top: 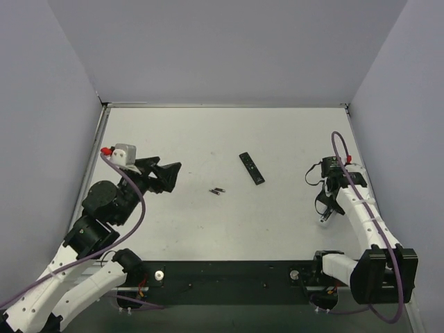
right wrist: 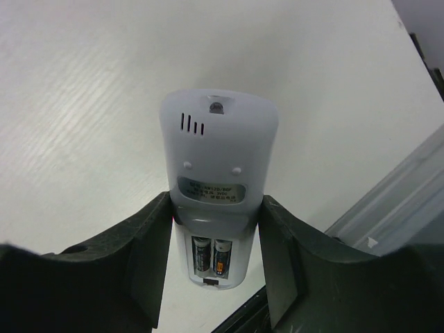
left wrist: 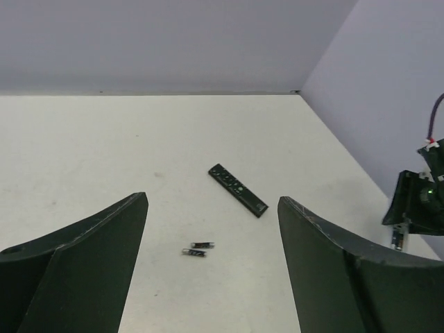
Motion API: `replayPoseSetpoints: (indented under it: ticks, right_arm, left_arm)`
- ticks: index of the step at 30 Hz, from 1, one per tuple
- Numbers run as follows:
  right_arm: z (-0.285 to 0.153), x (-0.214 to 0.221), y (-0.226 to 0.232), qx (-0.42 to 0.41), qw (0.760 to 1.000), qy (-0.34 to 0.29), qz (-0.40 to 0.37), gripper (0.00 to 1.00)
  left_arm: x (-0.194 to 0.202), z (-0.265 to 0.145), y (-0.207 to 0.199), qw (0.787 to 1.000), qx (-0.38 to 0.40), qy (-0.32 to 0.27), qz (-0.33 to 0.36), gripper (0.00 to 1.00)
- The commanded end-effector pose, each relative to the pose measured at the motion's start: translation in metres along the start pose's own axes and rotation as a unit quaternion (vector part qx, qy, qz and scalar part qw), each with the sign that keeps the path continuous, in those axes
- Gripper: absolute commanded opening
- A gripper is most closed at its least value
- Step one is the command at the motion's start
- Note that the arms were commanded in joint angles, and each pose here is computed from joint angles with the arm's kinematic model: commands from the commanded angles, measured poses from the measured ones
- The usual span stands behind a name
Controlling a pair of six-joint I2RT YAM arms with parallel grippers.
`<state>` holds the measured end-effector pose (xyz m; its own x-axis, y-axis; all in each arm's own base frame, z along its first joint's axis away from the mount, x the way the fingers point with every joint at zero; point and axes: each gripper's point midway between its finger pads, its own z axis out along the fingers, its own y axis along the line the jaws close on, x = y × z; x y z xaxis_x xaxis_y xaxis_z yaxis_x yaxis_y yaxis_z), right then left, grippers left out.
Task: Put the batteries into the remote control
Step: Adjust the remote control, then place the remote control at the center of the board.
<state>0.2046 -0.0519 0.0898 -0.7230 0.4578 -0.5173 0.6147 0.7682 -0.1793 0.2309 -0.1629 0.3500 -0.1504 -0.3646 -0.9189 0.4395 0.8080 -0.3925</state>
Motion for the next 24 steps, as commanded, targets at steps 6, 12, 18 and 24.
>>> replayPoseSetpoints:
  ticks: [6, 12, 18, 24]
  right_arm:
    - [0.016, 0.016, -0.064, 0.193, 0.975, 0.016, 0.113, 0.0]
    - [0.028, 0.031, -0.022, 0.088, 0.99, 0.085, 0.077, 0.0]
    - [0.041, 0.047, 0.013, 0.021, 0.988, 0.144, 0.059, 0.0]
    - [0.047, 0.054, 0.034, -0.015, 0.98, 0.198, 0.022, 0.14]
  left_arm:
    - [0.009, -0.042, 0.056, 0.99, -0.095, -0.005, 0.1, 0.87]
    - [0.014, -0.046, 0.059, 0.99, -0.092, 0.0, 0.11, 0.87]
    - [0.016, -0.049, 0.065, 0.988, -0.099, -0.002, 0.117, 0.87]
    - [0.015, -0.049, 0.073, 0.987, -0.112, -0.007, 0.115, 0.87]
